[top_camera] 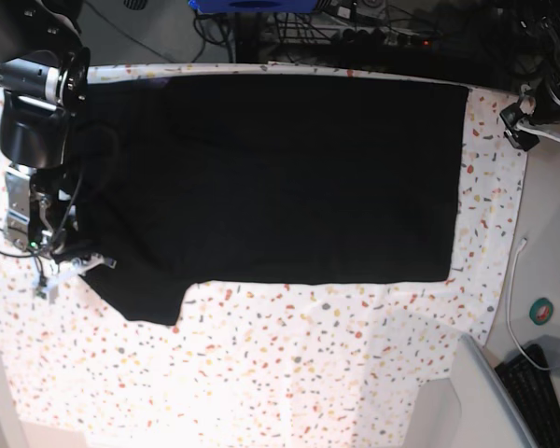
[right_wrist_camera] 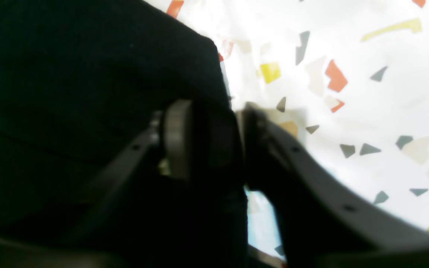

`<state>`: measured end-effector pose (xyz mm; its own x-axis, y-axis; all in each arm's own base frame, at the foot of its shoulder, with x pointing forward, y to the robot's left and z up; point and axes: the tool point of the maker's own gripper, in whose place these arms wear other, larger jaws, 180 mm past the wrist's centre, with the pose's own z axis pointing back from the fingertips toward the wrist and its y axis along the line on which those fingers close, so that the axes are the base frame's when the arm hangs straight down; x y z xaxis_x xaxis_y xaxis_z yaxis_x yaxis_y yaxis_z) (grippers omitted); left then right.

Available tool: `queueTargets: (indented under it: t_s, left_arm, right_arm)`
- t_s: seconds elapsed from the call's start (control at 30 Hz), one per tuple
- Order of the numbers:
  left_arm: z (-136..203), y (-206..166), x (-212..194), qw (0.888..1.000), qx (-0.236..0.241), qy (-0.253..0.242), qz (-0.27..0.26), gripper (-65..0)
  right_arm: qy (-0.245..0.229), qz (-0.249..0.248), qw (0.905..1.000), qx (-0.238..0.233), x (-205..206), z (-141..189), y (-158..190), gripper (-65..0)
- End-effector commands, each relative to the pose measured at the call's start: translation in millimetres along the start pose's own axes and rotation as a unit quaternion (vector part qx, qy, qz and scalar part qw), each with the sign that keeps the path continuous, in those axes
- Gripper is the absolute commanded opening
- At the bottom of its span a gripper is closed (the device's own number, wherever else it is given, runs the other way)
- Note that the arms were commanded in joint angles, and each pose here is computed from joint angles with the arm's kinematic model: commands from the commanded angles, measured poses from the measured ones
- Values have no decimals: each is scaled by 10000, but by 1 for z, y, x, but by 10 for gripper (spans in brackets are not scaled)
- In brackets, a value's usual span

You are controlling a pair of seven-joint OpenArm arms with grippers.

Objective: Layout the t-shirt on the table in an organized manner, then fold the t-shirt properly
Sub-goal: 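Grasp the hem corner nearest the right gripper and pull it outward, then grasp the hem corner with the left gripper, holding the other with the right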

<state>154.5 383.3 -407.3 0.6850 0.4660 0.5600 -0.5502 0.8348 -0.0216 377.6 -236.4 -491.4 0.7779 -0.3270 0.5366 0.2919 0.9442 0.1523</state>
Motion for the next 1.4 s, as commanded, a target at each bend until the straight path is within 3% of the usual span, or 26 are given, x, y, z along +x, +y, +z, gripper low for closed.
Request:
queueTargets:
  t_s: [0.0, 0.03, 0.07, 0.2, 0.3, 0.4, 0.6, 0.8, 0.87, 1.07, 1.37]
  left_arm:
    - [3, 5, 12, 9999, 41, -157, -54, -166]
    - [2, 5, 11, 9999, 43, -133, -36, -166]
    - [-1, 7, 8, 9999, 53, -89, -10, -166]
    - [-9, 4, 9, 10000, 3, -3, -25, -166]
    - [-17, -11, 19, 9994, -135, 30, -331, -166]
    - [-27, -40, 43, 9978, -415, -116, -494, -166]
    - [-57, -82, 81, 9963, -849, -152, -50, -166]
    - [-89, -157, 110, 9892, -1348, 93, -560, -166]
    - [-102, -167, 119, 9889, -1361, 94, -594, -166]
    - [-131, -196, 109, 9862, -1328, 481, -863, -166]
    - [-140, -206, 88, 9847, -1361, 577, -926, -166]
  right_arm:
    - [-257, 24, 9995, 156, 22, 3, 8, -551]
    - [-288, 70, 9993, 227, 23, 3, 10, -626]
    - [-381, 86, 9989, 259, 27, 4, 11, -650]
    - [-537, 104, 9982, 251, 37, 7, 11, -650]
    - [-620, 192, 9976, 247, 45, 17, 12, -650]
    - [-705, 298, 9966, 316, 48, 31, 23, -650]
    - [-830, 422, 9950, 368, 45, 52, 34, -650]
    - [-944, 536, 9935, 343, 41, 67, 32, -650]
    - [-875, 569, 9940, 332, 38, 70, 31, -650]
    - [-1027, 647, 9922, 293, 45, 82, 30, -650]
    - [-1036, 689, 9919, 252, 42, 85, 26, -650]
